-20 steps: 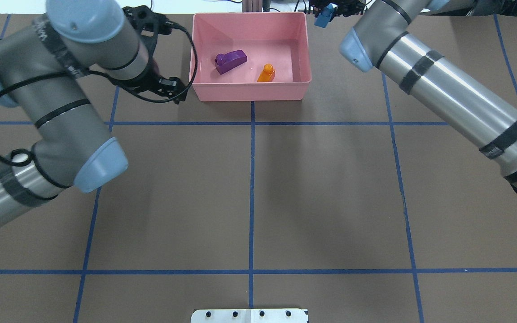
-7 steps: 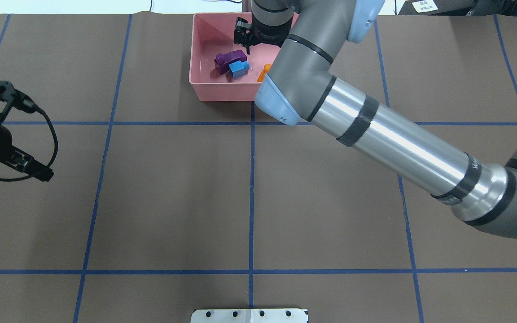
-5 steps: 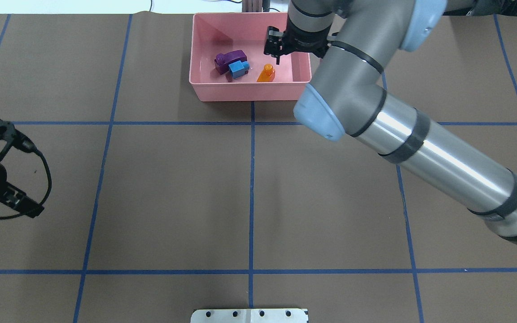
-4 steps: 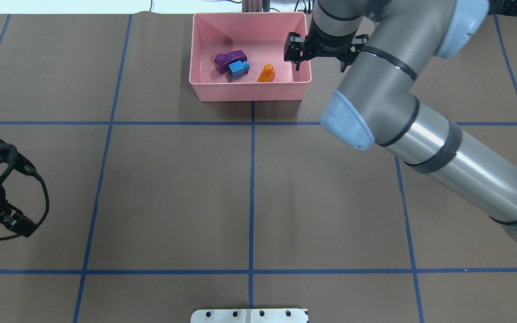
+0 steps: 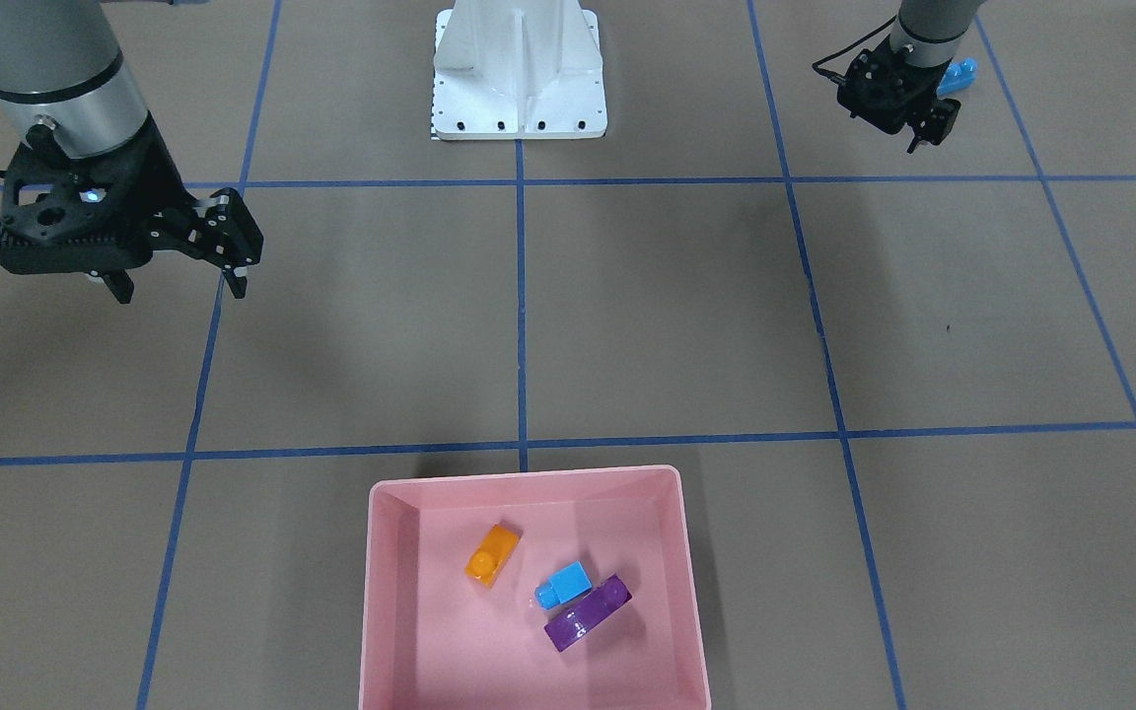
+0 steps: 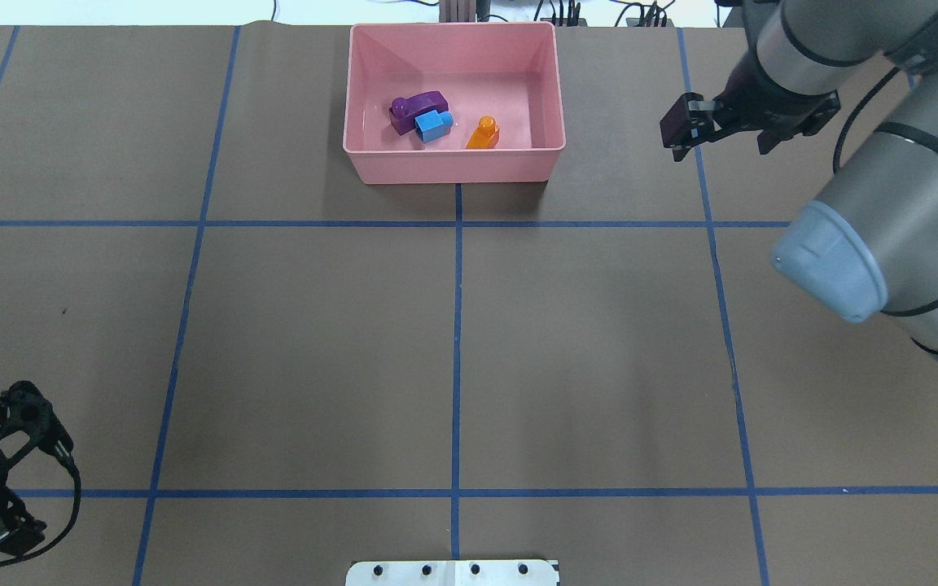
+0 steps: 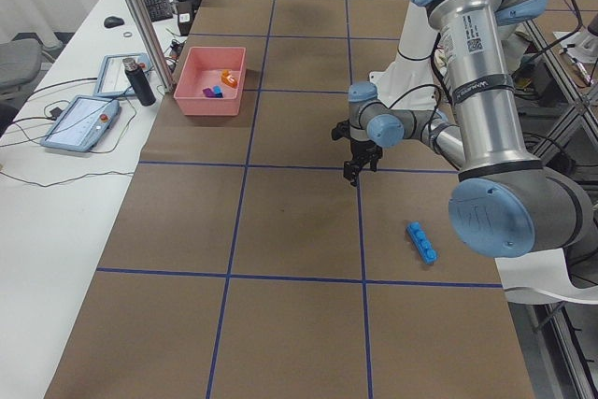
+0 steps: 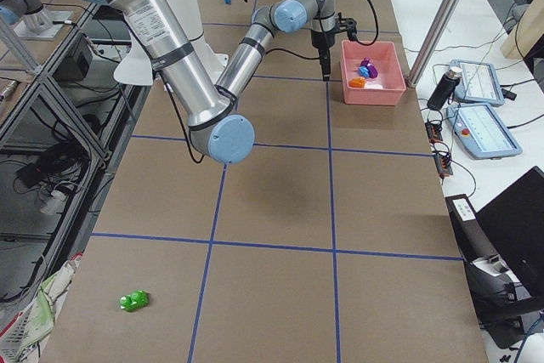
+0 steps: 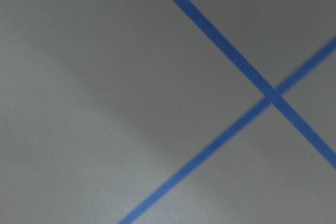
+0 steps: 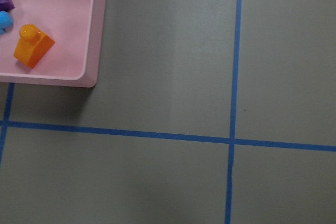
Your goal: Put all blocks into box
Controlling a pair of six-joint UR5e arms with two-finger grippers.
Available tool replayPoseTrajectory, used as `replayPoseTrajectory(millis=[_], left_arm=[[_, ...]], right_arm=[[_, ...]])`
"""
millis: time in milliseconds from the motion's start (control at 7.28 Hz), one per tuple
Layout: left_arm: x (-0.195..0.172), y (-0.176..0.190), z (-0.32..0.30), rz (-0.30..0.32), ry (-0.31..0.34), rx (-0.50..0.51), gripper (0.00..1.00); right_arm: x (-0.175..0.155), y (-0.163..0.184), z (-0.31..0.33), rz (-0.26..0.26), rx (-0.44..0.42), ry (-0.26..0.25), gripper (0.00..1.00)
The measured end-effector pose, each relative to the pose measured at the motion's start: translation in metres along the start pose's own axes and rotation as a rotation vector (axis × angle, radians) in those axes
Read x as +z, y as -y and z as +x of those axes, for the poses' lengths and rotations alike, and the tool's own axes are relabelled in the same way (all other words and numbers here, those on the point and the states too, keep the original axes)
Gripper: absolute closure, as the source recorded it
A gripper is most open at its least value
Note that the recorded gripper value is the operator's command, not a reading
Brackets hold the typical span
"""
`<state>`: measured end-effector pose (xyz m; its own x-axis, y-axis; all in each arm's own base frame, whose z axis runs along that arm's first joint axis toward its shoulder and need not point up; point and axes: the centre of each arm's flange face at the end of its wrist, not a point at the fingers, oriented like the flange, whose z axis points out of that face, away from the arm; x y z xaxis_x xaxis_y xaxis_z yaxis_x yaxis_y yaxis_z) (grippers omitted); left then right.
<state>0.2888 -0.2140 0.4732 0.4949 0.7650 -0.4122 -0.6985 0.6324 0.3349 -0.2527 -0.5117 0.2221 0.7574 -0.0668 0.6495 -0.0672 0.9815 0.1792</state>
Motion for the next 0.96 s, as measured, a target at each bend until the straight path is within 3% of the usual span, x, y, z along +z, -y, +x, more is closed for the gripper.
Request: replayPoseTrajectory(millis=[412,961], left_arm=[[0.039,-0.054,0.025,-0.141,0.081,0.141,0.0],[0.07,-0.104,0.053,-0.268,0.125,0.205,0.0]], right_arm=[[-0.002,-0.022,0.051,-0.005,-0.042,-0.021,0.0],[-0.005,-0.041,0.102,-0.038,-0.084,-0.014,0.0]])
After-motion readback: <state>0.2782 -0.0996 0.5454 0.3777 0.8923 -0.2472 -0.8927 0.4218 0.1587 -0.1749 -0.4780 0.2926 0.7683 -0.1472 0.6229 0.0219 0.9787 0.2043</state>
